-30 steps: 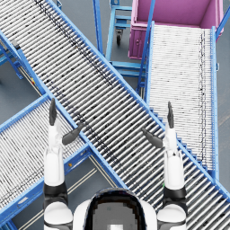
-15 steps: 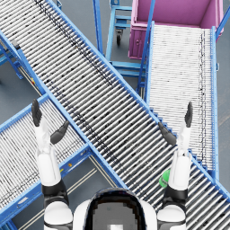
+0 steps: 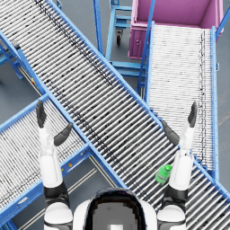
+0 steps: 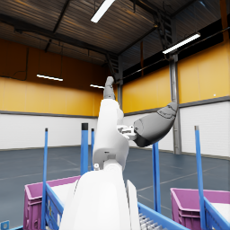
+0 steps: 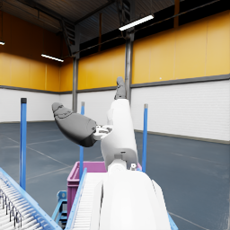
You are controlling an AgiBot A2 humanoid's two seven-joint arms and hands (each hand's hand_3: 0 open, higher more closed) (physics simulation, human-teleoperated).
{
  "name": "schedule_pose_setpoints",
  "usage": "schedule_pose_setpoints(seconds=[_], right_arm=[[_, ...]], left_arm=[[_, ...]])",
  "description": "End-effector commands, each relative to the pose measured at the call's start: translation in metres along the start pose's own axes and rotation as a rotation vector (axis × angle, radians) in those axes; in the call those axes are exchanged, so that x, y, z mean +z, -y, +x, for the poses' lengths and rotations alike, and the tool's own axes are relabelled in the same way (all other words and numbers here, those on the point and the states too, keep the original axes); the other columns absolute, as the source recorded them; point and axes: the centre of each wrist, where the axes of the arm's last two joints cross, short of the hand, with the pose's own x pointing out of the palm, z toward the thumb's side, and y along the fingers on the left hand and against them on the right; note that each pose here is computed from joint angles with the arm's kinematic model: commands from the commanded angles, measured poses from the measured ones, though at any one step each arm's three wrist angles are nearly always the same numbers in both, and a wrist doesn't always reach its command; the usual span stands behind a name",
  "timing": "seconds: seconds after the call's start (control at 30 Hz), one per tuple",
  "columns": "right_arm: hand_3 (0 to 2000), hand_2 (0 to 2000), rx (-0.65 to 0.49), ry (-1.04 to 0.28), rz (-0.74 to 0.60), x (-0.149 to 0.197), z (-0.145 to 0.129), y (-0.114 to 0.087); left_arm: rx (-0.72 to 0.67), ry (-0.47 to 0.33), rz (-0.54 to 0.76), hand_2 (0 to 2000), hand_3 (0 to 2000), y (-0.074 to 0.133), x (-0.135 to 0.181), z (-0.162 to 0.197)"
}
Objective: Pick up the oil and place it on the left assembly line, put the cola on the right, and keep Sprite still
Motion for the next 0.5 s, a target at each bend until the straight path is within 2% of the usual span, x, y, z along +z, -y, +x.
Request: schedule_pose_setpoints(seconds=[0.03, 0.07, 0.1, 0.2, 0.23, 0.27, 0.43, 0.5], right_arm=[[0, 0, 0.008, 0.000, -0.032, 0.007, 0.002, 0.005], [0, 0, 0.008, 0.000, -0.035, 0.008, 0.002, 0.006], [0, 0, 0.011, 0.001, -0.039, 0.009, 0.003, 0.006], [0, 0, 0.022, 0.005, -0.066, 0.016, 0.006, 0.006], [0, 0, 0.021, 0.005, -0.075, 0.018, 0.006, 0.007], [0, 0, 0.024, 0.005, -0.083, 0.020, 0.007, 0.008], [0, 0, 0.023, 0.009, -0.068, 0.016, 0.007, 0.005], [0, 0, 0.017, 0.007, -0.079, 0.019, 0.006, 0.007]], left_arm=[[0.004, -0.003, 0.019, 0, 0, -0.007, 0.003, -0.002], [0.002, 0.000, 0.002, 0, 0, -0.002, 0.000, 0.000], [0.000, -0.001, 0.021, 0, 0, -0.008, 0.003, -0.001], [0.004, -0.001, 0.026, 0, 0, -0.010, 0.004, -0.001], [0.003, 0.002, 0.009, 0, 0, -0.005, 0.001, 0.000], [0.005, 0.000, 0.020, 0, 0, -0.010, 0.002, -0.001], [0.007, 0.004, 0.007, 0, 0, -0.007, 0.000, -0.001], [0.007, 0.002, 0.039, 0, 0, -0.008, 0.007, -0.001]])
